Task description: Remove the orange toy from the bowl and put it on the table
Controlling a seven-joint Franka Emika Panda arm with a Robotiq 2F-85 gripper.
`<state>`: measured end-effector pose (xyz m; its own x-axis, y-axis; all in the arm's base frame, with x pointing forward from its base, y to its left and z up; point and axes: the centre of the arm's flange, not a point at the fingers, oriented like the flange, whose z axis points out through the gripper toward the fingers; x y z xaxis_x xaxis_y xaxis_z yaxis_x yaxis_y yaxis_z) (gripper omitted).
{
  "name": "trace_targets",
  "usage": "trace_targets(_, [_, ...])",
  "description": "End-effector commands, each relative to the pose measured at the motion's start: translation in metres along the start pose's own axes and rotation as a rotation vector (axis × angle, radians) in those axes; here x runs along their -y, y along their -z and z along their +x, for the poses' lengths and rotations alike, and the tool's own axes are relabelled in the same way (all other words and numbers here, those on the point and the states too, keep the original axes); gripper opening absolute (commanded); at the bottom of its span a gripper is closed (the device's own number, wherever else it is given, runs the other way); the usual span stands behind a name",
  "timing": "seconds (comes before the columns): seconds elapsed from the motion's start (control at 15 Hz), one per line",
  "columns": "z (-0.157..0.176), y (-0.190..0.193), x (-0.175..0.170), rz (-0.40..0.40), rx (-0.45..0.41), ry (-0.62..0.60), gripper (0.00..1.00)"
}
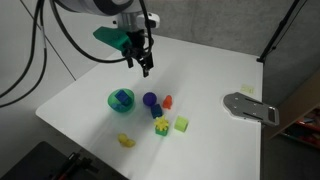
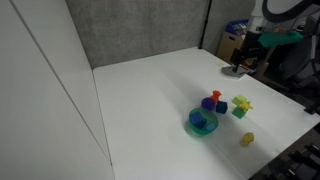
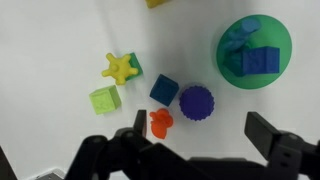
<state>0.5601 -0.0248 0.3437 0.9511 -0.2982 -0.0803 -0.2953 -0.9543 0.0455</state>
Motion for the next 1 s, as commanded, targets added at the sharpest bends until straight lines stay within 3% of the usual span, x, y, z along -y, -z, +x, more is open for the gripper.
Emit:
trace_targets(0.0, [-0.023,0.037,-0.005,0.011,0.041,0.076,1.0])
trace_targets(0.27, [-0.049,0.069,-0.007,0.018,0.047,0.144,1.0])
trace_targets(0.93, [-0.129,0.145,-0.019,0.027,-0.012,0.178,1.0])
